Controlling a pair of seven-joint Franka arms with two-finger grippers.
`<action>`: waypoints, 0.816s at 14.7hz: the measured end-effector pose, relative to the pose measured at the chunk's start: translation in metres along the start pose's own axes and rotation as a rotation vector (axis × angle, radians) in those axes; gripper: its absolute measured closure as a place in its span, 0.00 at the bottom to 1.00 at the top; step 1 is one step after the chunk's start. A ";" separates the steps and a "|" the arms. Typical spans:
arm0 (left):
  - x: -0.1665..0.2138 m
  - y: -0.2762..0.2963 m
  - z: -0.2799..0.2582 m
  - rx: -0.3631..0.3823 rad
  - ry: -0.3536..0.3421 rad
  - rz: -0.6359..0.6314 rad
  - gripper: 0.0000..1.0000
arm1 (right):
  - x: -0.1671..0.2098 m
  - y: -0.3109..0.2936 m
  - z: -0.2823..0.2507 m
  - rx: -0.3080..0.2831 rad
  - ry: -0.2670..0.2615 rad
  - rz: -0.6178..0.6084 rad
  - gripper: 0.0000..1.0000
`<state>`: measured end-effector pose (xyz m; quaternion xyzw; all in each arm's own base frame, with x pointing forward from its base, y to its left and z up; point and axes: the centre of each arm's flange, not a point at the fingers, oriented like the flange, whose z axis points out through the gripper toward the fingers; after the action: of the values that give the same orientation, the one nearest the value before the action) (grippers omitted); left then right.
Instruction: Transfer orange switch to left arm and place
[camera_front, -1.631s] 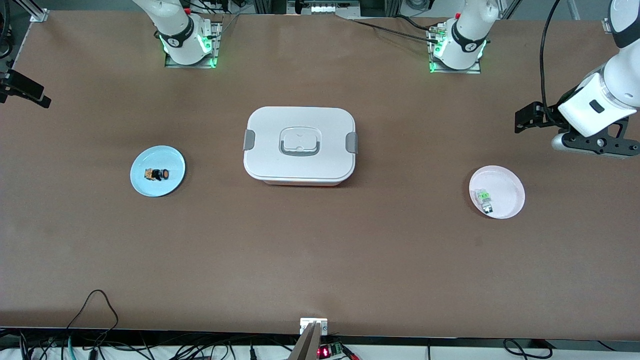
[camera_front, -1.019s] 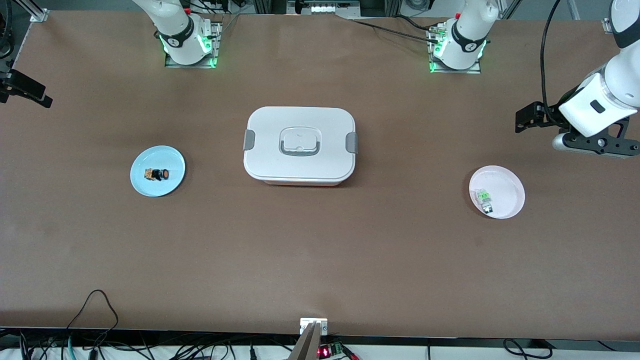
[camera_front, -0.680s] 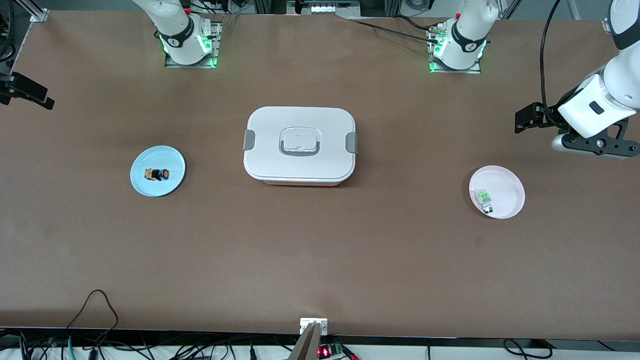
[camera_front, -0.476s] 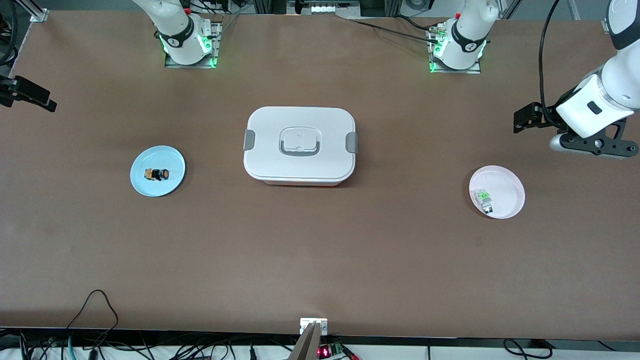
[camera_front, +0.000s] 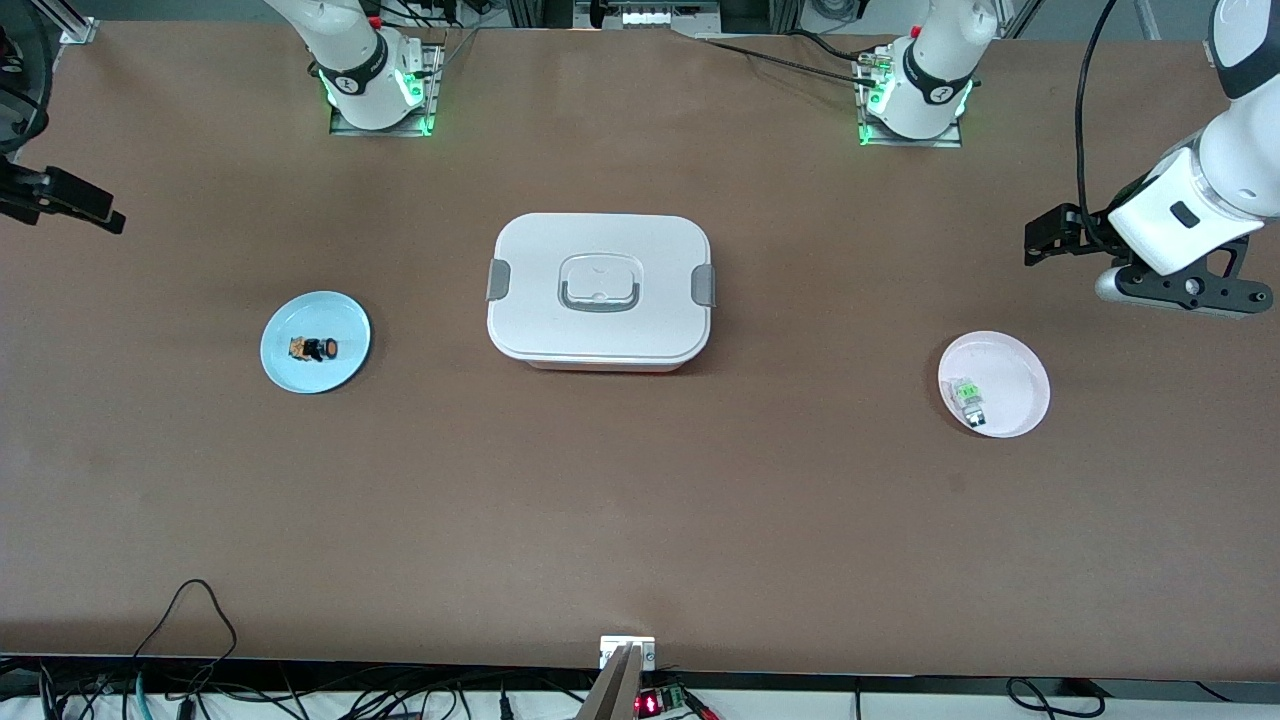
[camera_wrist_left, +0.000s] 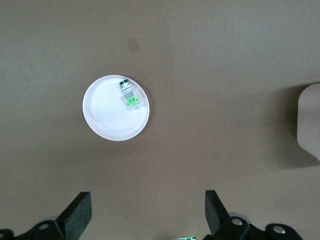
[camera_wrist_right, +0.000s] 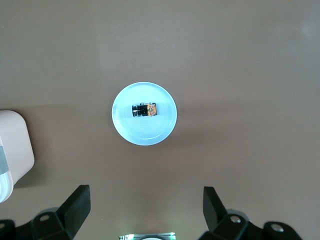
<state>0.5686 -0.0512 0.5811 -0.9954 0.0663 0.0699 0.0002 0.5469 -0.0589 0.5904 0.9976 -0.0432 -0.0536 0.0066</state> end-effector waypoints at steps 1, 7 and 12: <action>-0.001 0.000 0.000 0.000 -0.004 0.000 0.00 | 0.006 -0.004 0.009 -0.002 -0.012 -0.006 0.00; -0.004 -0.003 -0.006 -0.001 -0.007 -0.005 0.00 | 0.046 -0.019 0.071 -0.046 -0.076 -0.037 0.00; -0.005 -0.002 -0.012 -0.001 -0.003 -0.005 0.00 | 0.069 -0.029 0.122 -0.058 -0.049 -0.058 0.00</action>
<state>0.5656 -0.0482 0.5940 -0.9954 0.0640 0.0715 0.0001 0.6042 -0.0366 0.4611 0.9962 -0.0131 -0.0795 0.0330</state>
